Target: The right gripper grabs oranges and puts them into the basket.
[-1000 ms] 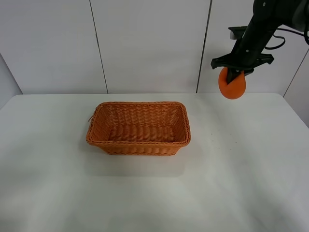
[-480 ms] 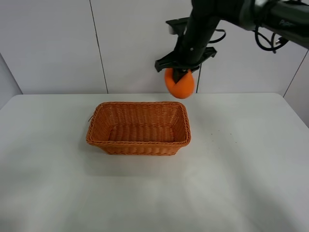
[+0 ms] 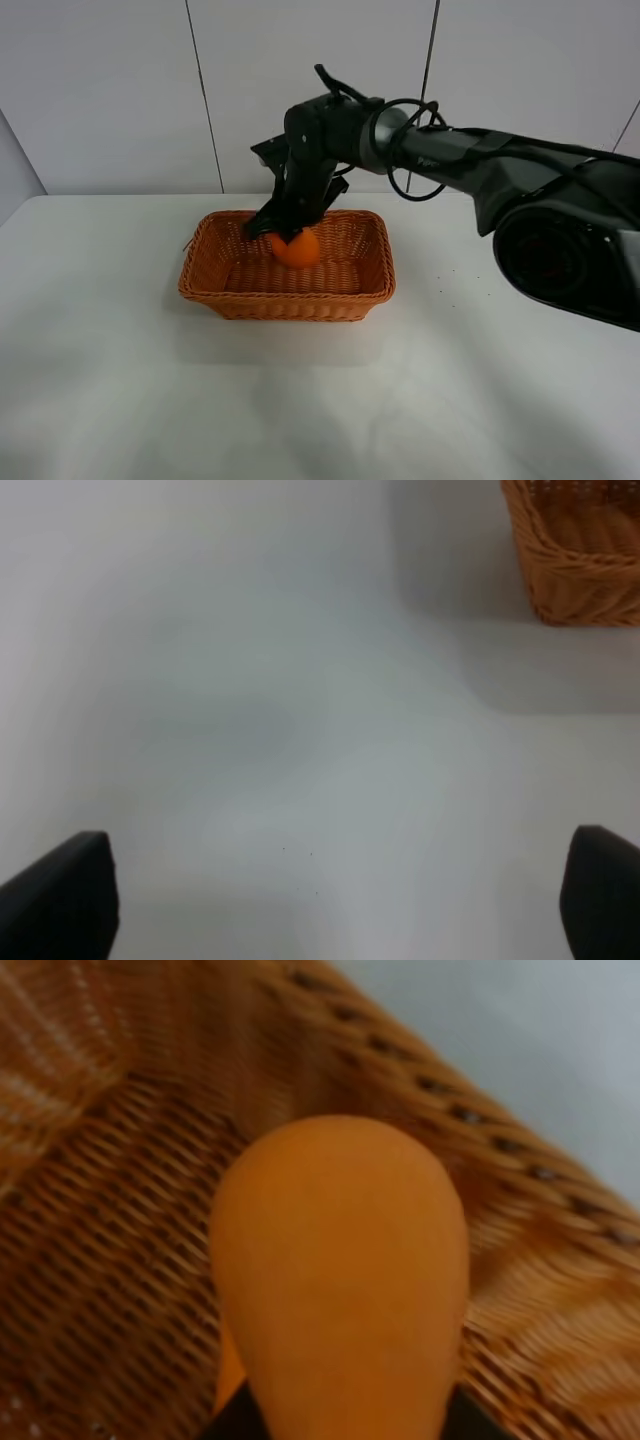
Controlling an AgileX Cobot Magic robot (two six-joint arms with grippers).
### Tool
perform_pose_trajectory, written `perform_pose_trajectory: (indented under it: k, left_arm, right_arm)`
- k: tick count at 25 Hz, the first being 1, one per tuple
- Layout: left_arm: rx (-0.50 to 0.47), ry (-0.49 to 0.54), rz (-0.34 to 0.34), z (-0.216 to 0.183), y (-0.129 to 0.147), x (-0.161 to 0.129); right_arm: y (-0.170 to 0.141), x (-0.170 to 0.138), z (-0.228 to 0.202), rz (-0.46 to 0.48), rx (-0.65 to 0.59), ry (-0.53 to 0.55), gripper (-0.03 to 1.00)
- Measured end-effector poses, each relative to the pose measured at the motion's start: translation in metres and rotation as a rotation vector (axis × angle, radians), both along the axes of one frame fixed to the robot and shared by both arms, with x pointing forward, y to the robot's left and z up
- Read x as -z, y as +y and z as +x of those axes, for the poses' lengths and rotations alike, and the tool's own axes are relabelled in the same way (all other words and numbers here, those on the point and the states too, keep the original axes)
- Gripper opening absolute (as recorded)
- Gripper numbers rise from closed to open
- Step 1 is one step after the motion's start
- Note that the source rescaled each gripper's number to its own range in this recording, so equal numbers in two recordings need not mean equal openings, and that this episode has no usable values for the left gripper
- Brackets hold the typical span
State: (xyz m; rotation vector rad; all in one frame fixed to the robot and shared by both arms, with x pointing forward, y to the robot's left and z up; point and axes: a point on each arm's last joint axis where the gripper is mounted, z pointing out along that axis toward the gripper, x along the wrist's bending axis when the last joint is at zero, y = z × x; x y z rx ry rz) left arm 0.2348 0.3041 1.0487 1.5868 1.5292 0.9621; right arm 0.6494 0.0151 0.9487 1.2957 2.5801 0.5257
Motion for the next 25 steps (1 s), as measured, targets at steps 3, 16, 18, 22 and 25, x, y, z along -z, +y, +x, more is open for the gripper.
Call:
perform_pose_trajectory:
  k: [3,16,18,22,25]
  left_arm:
    - [0.0,0.0,0.0,0.0,0.0,0.0]
    - [0.0,0.0,0.0,0.0,0.0,0.0]
    - [0.0,0.0,0.0,0.0,0.0,0.0]
    - [0.0,0.0,0.0,0.0,0.0,0.0]
    - [0.0,0.0,0.0,0.0,0.0,0.0]
  right_arm:
    - [0.001,0.012,0.0,-0.015,0.0,0.02,0.62]
    - [-0.016,-0.076,0.008,0.024,0.045,-0.003,1.0]
    - [-0.03,-0.098,0.01,0.053,0.07,-0.031,1.0]
    - [-0.066,-0.127,0.022,0.083,0.135,-0.078,1.0]
    - [-0.104,-0.127,0.041,0.08,0.21,-0.076,1.0]
